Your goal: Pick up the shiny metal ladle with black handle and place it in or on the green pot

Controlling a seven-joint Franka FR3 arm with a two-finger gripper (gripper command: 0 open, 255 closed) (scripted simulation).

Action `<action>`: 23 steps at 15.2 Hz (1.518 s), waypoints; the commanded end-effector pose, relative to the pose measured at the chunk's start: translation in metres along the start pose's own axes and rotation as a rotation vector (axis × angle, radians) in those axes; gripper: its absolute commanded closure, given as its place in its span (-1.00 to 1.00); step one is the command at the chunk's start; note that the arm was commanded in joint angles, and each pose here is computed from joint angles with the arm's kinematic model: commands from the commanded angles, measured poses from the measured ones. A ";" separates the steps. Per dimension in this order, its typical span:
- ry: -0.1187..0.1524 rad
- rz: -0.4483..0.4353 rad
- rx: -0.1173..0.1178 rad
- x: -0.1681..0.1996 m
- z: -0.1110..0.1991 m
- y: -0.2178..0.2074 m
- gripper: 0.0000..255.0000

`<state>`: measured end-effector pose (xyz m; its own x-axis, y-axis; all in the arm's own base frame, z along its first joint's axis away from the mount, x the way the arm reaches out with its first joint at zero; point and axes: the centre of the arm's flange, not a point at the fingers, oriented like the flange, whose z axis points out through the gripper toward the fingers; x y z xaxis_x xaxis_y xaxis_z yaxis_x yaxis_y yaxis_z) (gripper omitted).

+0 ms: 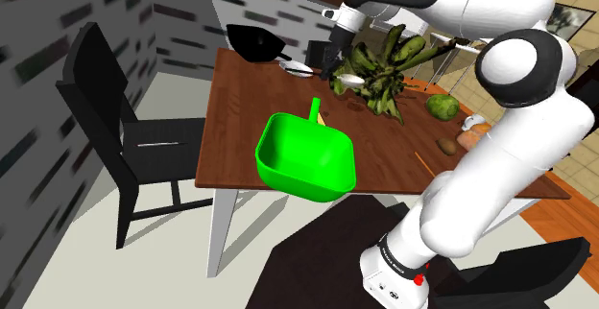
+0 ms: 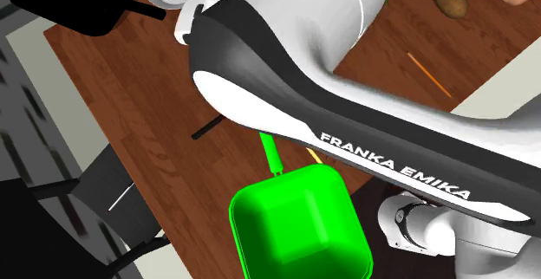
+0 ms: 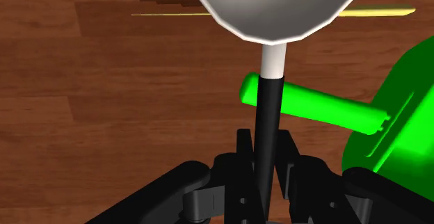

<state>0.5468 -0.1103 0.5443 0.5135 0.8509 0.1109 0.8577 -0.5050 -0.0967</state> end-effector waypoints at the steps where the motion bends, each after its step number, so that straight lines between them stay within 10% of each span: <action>1: 0.000 0.001 -0.001 0.007 0.002 -0.023 1.00; 16: 0.000 0.001 -0.001 0.070 0.023 -0.207 1.00; 23: 0.000 0.001 -0.001 0.066 0.059 -0.204 1.00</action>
<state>0.4047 0.0574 0.5188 0.5143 0.8505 0.1102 0.8572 -0.5058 -0.0965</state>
